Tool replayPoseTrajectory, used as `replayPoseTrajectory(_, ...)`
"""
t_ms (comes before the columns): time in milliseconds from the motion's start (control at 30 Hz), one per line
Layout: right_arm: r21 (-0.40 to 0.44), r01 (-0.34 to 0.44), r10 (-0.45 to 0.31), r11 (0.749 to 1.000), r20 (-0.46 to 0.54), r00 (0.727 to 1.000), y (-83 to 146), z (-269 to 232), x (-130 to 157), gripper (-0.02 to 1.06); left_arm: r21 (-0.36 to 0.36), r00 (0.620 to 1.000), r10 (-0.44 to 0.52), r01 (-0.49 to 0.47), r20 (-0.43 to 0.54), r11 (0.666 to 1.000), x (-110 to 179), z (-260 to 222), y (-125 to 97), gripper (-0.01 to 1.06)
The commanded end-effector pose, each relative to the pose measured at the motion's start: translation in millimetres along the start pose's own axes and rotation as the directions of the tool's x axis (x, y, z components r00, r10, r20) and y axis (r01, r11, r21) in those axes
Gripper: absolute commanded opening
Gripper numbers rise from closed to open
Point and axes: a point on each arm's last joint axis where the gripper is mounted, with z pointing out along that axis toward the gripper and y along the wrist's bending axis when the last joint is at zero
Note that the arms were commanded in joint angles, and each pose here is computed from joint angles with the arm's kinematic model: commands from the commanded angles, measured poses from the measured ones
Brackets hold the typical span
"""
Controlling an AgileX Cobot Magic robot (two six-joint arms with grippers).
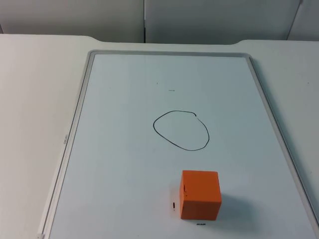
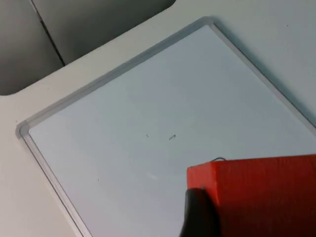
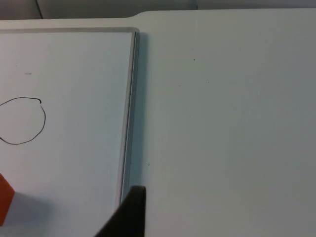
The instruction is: Pick up one cube with the left hand and another cube with the right hand. First place the cube in the right hand at the target position, then stack the cube in the left hand on top.
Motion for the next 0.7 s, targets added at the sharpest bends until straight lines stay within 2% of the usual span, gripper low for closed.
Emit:
replayPoseTrajectory(0, 0.005, -0.003, 0.003, 1.0, 0.009, 1.0, 0, 0, 0, 1.04, 0.007, 0.999, -0.004, 0.004, 0.038, 1.0, 21, -7, -3, 0.05)
replayPoseTrajectory(67, 0.005, -0.003, 0.003, 1.0, 0.009, 1.0, 0, 0, 0, 1.04, 0.007, 1.0, -0.01, 0.009, 0.009, 1.0, 55, -6, -3, 0.05)
replayPoseTrajectory(100, 0.005, -0.003, 0.003, 1.0, 0.009, 1.0, 0, 0, 0, 1.04, 0.007, 1.0, -0.01, 0.009, 0.009, 1.0, 55, -6, -3, 0.05)
replayPoseTrajectory(233, 0.005, -0.003, 0.003, 1.0, 0.009, 1.0, 0, 0, 0, 1.04, 0.015, 0.999, -0.049, 0.05, -0.018, 0.999, 118, -5, -5, 0.05)
replayPoseTrajectory(267, 0.005, -0.003, 0.003, 1.0, 0.009, 1.0, 0, 0, 0, 1.04, 0.015, 0.999, -0.049, 0.05, -0.018, 0.999, 118, -5, -5, 0.05)
replayPoseTrajectory(400, 0.005, -0.003, 0.003, 1.0, 0.009, 1.0, 0, 0, 0, 1.04, 0.013, 0.995, -0.086, 0.086, -0.042, 0.996, 167, -12, -7, 0.05)
replayPoseTrajectory(500, -0.018, -0.004, 0.004, 1.0, 0.008, 1.0, 2, 0, 0, 1.04, 0.013, 0.995, -0.086, 0.087, -0.053, 0.996, 182, -17, -7, 0.05)
replayPoseTrajectory(600, -0.107, 0.05, -0.049, 0.993, 0.017, 0.999, 10, -1, 0, 1.04, 0.019, 0.995, -0.09, 0.09, -0.035, 0.996, 192, -31, -8, 0.05)
replayPoseTrajectory(667, -0.131, 0.049, -0.047, 0.99, 0.02, 0.999, 13, -1, -1, 1.04, 0.021, 0.996, -0.088, 0.089, -0.025, 0.996, 193, -37, -9, 0.05)
